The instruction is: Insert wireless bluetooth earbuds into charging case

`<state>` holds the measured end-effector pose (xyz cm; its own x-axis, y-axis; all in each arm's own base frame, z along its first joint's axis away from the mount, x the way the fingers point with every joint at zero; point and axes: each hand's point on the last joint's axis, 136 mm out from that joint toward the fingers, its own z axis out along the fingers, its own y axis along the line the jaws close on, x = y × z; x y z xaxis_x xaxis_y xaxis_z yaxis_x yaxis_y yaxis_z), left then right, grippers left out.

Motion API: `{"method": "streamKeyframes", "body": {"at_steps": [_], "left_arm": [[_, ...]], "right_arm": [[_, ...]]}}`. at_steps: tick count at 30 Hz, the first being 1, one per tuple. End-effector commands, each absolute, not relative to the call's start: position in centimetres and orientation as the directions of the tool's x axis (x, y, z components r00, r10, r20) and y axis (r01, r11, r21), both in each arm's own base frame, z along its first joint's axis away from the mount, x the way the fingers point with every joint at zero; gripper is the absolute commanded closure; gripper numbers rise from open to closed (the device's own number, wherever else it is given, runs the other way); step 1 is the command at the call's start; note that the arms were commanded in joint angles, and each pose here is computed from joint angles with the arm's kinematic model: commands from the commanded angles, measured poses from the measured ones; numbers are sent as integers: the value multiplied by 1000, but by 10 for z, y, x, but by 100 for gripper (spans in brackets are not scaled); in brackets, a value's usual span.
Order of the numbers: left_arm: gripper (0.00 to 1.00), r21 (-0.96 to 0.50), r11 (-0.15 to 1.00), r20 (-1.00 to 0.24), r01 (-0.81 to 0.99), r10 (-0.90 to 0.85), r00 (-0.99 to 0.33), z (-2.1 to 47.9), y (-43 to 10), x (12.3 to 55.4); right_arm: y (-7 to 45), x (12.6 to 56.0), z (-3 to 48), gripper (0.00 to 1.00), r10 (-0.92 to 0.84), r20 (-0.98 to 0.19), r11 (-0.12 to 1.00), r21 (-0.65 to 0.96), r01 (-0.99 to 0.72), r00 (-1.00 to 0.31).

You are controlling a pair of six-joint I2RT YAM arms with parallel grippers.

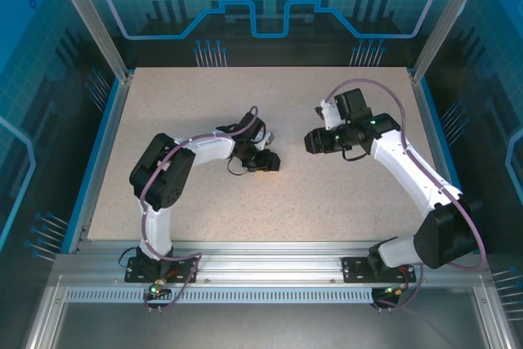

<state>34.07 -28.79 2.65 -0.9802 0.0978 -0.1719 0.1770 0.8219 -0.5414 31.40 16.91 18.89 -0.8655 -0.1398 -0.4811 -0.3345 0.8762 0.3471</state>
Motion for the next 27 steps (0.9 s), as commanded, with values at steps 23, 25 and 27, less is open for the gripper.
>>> {"method": "streamKeyframes", "body": {"at_steps": [23,25,27], "left_arm": [[27,-247,963,-585,105,-62,-808,139,-121,363],[25,-207,975,-627,81,-69,-776,146,-102,366],[16,-135,991,-669,28,-70,-740,152,-78,368]], "right_arm": [[49,357,129,42,-55,-642,998,-48,-31,-765],[40,356,117,41,-58,-646,998,-61,-25,-761],[34,359,114,41,-73,-671,997,-77,-28,-738]]}}
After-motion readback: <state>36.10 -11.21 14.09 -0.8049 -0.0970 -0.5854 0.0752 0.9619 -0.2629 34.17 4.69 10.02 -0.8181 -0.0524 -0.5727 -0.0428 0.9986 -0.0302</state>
